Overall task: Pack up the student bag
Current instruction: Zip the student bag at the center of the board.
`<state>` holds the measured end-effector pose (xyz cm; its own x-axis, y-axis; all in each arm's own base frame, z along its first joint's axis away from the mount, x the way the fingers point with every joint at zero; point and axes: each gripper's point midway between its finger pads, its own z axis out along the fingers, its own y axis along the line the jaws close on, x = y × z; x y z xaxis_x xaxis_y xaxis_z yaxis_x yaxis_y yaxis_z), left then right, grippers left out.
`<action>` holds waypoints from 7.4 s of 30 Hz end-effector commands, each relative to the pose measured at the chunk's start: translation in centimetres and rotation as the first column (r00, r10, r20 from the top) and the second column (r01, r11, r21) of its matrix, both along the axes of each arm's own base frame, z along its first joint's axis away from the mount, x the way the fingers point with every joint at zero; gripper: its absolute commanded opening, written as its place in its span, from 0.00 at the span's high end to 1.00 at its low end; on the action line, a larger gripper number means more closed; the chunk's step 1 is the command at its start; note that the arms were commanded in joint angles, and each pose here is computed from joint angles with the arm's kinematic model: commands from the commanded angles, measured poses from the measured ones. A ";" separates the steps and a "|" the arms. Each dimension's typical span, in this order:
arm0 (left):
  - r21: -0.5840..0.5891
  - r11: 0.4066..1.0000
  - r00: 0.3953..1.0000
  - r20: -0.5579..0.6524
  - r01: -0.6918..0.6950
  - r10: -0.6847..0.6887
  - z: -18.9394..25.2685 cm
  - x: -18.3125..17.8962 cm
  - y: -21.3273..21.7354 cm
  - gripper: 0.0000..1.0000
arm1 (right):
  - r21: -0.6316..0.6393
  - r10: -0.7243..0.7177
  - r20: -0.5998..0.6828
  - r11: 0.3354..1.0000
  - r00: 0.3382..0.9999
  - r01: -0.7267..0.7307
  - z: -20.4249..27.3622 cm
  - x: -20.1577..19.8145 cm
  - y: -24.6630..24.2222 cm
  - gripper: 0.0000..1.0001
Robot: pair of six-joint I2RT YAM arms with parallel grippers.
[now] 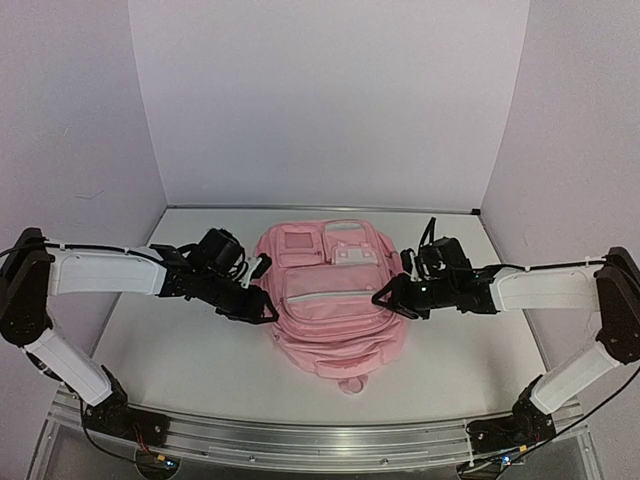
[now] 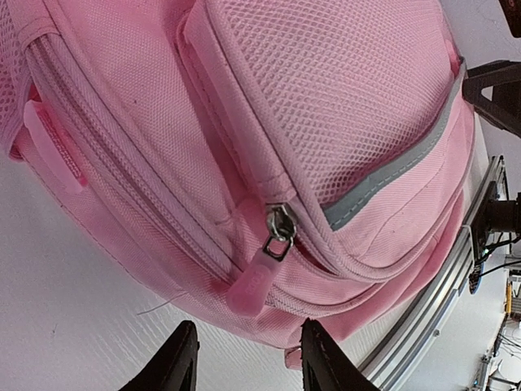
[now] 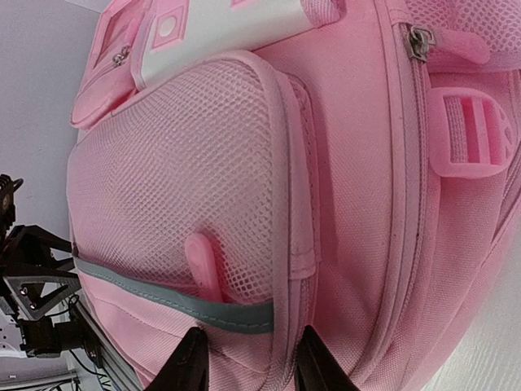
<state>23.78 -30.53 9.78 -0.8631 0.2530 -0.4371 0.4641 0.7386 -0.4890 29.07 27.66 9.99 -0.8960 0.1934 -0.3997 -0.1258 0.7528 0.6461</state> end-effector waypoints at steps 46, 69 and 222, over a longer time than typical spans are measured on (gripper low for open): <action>0.092 0.982 0.986 0.002 0.166 -0.167 -0.1 -1.8 -3.0 1.00 | -0.011 -0.289 0.085 0.957 0.953 0.291 0.3 3.9 -2.3 1.00; -0.226 0.928 0.951 -0.023 0.295 -0.308 4.2 -4.6 -13.6 0.99 | 0.014 -0.294 0.076 0.956 0.953 0.294 -0.9 3.8 -0.2 1.00; -0.249 0.920 0.947 -0.186 -0.302 0.260 0.4 9.1 -4.3 1.00 | -0.438 0.059 0.163 0.899 0.985 0.019 -1.5 -5.9 7.0 1.00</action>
